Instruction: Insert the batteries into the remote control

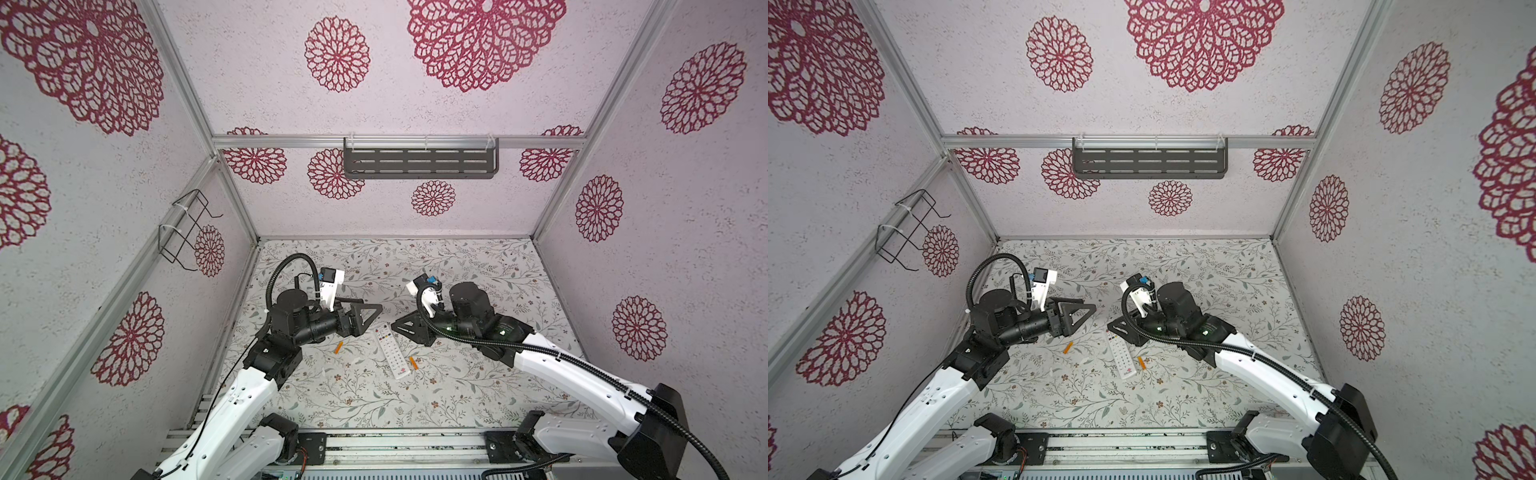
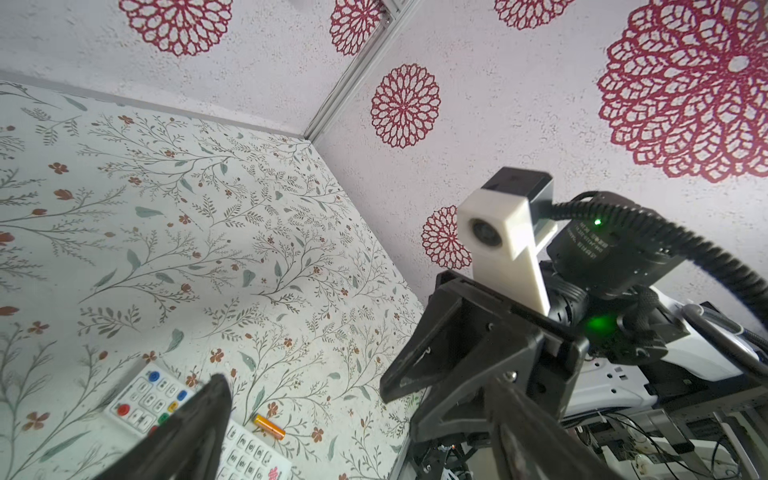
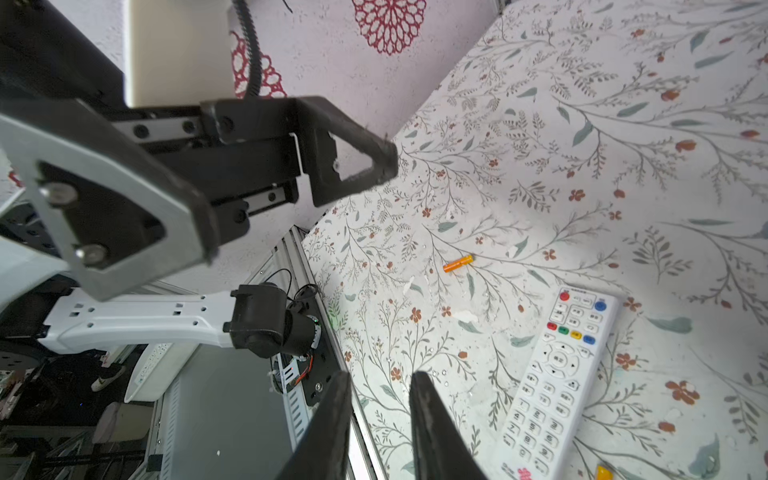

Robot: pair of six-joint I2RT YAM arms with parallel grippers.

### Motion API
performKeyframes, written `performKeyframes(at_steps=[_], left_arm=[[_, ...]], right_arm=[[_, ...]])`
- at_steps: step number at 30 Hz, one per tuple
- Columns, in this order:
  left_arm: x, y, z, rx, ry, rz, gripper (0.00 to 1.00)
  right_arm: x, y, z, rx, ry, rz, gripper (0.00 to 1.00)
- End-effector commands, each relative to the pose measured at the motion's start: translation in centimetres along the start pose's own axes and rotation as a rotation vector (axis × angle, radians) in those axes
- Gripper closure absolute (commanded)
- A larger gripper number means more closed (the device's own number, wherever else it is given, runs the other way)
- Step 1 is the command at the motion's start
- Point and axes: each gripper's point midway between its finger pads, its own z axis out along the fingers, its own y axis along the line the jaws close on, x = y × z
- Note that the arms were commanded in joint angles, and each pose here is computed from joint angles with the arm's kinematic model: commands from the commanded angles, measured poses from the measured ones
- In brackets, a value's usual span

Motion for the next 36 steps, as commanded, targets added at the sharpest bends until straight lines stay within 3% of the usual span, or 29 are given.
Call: performKeyframes(at_steps=[1, 6, 10, 15, 18, 21, 36], left_arm=[[-0.8, 0.7, 0.0, -0.035, -0.061, 0.024, 0.03], [-0.8, 3.5, -1.5, -0.184, -0.079, -0.005, 0.03], [-0.3, 4.6, -2.5, -0.225, -0.084, -0.038, 0.03], [0.3, 5.7, -3.5, -0.273, -0.086, -0.071, 0.03], [0.2, 5.6, -4.0, -0.286, -0.094, -0.075, 0.03], [0.1, 5.7, -4.7, -0.313, -0.105, -0.072, 0.03], [-0.5, 4.6, -6.9, -0.335, -0.148, -0.05, 0.03]], right_arm=[[0.9, -0.9, -0.3, 0.028, 0.014, 0.019, 0.72], [5.0, -4.6, 0.7, 0.179, 0.086, 0.025, 0.69], [7.6, -6.2, 1.6, 0.282, 0.133, -0.007, 0.61], [10.2, -7.6, 4.0, 0.392, 0.221, -0.053, 0.43], [10.8, -9.0, 5.2, 0.466, 0.244, -0.041, 0.27], [11.2, -10.4, 6.0, 0.532, 0.27, -0.046, 0.19], [13.9, -14.2, 9.6, 0.646, 0.415, -0.089, 0.17]])
